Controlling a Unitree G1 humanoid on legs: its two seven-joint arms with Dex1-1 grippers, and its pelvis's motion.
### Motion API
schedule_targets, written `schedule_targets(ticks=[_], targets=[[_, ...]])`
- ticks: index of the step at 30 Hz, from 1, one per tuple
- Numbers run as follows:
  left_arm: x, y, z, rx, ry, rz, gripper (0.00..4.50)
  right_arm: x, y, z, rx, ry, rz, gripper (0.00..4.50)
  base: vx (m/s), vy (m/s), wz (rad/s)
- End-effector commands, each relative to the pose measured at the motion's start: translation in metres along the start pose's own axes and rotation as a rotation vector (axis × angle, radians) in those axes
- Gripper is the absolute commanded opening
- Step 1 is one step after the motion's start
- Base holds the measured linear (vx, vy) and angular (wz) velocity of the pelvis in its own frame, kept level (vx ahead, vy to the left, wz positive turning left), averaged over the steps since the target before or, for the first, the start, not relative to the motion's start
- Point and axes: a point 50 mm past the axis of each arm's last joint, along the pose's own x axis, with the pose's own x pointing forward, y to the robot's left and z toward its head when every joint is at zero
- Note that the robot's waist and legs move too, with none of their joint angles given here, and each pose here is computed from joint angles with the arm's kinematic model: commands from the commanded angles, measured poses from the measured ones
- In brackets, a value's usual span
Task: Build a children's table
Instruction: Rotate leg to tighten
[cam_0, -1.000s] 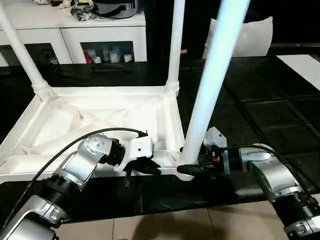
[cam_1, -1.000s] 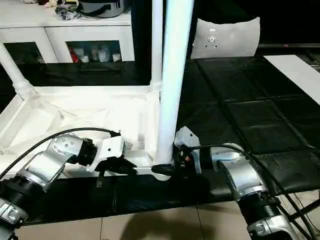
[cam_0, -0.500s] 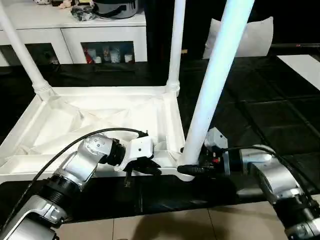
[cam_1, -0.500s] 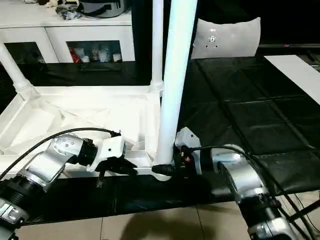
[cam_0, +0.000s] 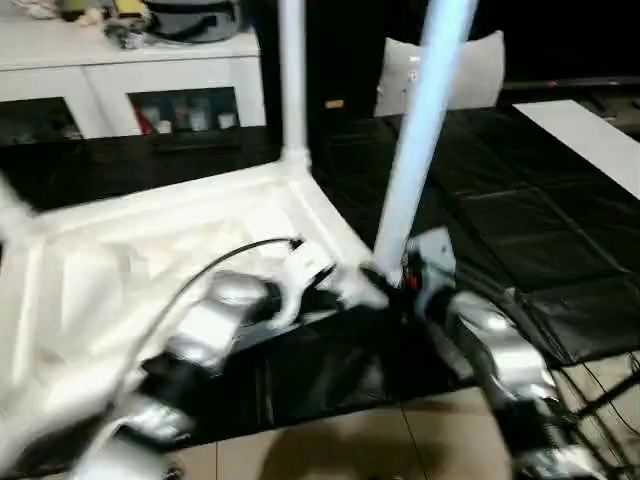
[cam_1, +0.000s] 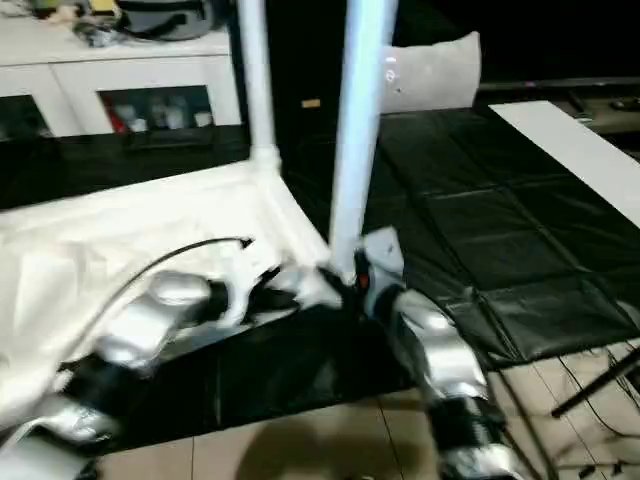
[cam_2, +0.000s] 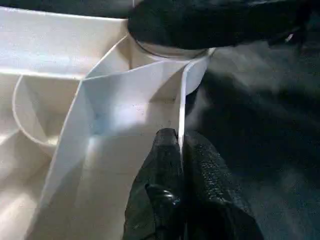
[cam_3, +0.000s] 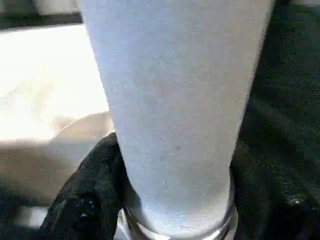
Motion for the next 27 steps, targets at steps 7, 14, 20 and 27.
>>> schedule_targets(ticks=[7, 14, 20, 27], targets=[[-0.001, 0.009, 0.057, 0.118, -0.180, 0.177, 0.00, 0.020, 0.026, -0.008, 0.084, 0.017, -0.024, 3.35, 0.000, 0.000, 0.00], [-0.004, 0.003, 0.048, 0.184, -0.175, 0.074, 0.00, 0.014, 0.016, -0.001, 0.022, -0.051, -0.008, 3.93, 0.000, 0.000, 0.00], [-0.011, 0.002, 0.032, 0.215, -0.169, -0.042, 0.00, -0.012, 0.003, 0.007, -0.009, -0.142, 0.189, 4.44, 0.000, 0.000, 0.00], [-0.026, 0.005, 0.005, 0.337, -0.066, -0.216, 0.00, -0.049, -0.019, 0.011, -0.257, -0.057, 0.488, 4.44, 0.000, 0.000, 0.00]])
